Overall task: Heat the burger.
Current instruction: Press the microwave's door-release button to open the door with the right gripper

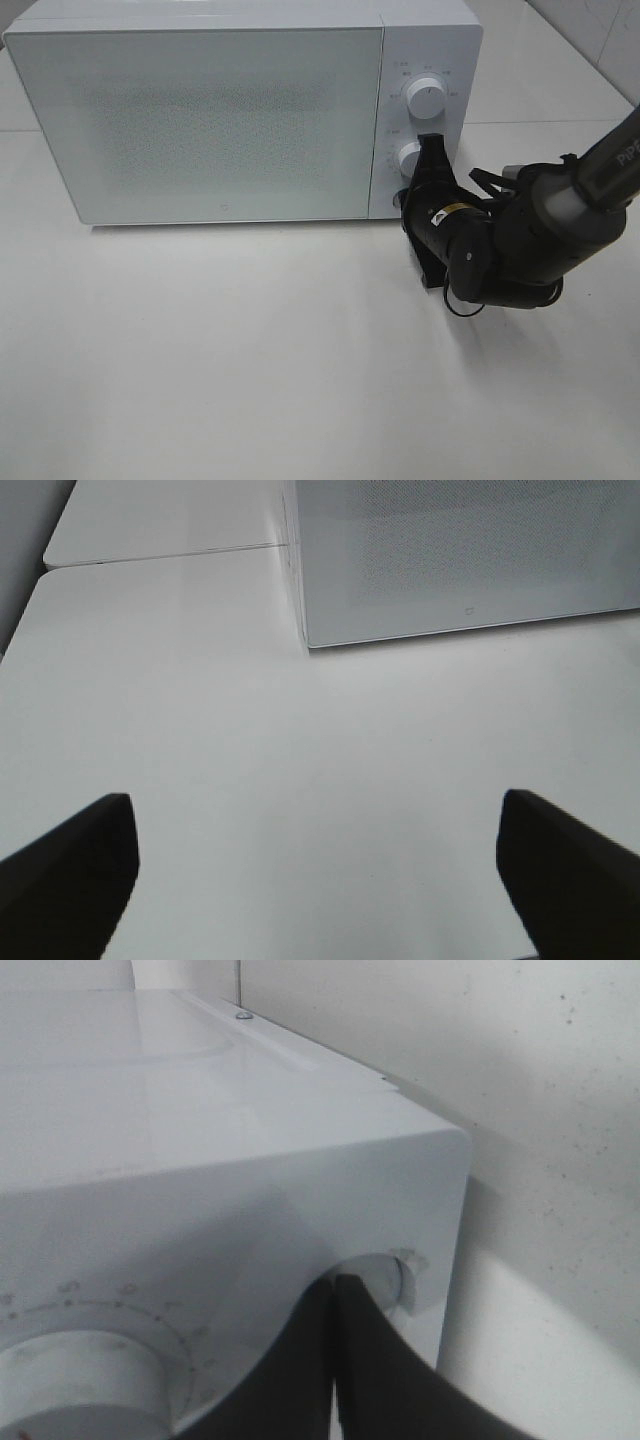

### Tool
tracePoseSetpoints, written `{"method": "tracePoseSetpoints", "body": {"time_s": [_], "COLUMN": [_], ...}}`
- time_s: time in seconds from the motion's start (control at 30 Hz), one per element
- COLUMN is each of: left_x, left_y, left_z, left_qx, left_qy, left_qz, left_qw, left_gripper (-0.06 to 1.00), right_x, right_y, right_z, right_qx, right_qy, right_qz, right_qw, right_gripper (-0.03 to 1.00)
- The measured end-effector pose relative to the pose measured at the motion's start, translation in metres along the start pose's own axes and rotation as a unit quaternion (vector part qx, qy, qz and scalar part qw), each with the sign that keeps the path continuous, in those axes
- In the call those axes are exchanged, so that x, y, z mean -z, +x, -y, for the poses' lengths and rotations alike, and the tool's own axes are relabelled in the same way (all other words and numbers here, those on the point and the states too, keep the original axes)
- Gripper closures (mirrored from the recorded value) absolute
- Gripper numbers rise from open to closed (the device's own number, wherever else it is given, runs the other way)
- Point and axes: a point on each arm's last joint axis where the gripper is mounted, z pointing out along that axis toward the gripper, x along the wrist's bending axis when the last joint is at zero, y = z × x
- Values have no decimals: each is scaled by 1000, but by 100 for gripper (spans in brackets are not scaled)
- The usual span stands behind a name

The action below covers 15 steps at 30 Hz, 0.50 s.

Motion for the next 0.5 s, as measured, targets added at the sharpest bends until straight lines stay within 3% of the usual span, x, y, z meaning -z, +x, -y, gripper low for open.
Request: {"method": "tracePoseSetpoints", "body": {"time_s": [0.5], "left_x": [0], "left_y": [0], "left_z": [0], "left_qx": [0], "left_qy": [0], "left_qz": [0], "left_qw": [1000], "left_gripper": [5], "right_x": [-13], "right_y": [-5], "right_z": [8], "right_qx": [-33], "right_qy": [-35], "right_qz": [13], "right_qw": [999], "right_gripper": [96]}}
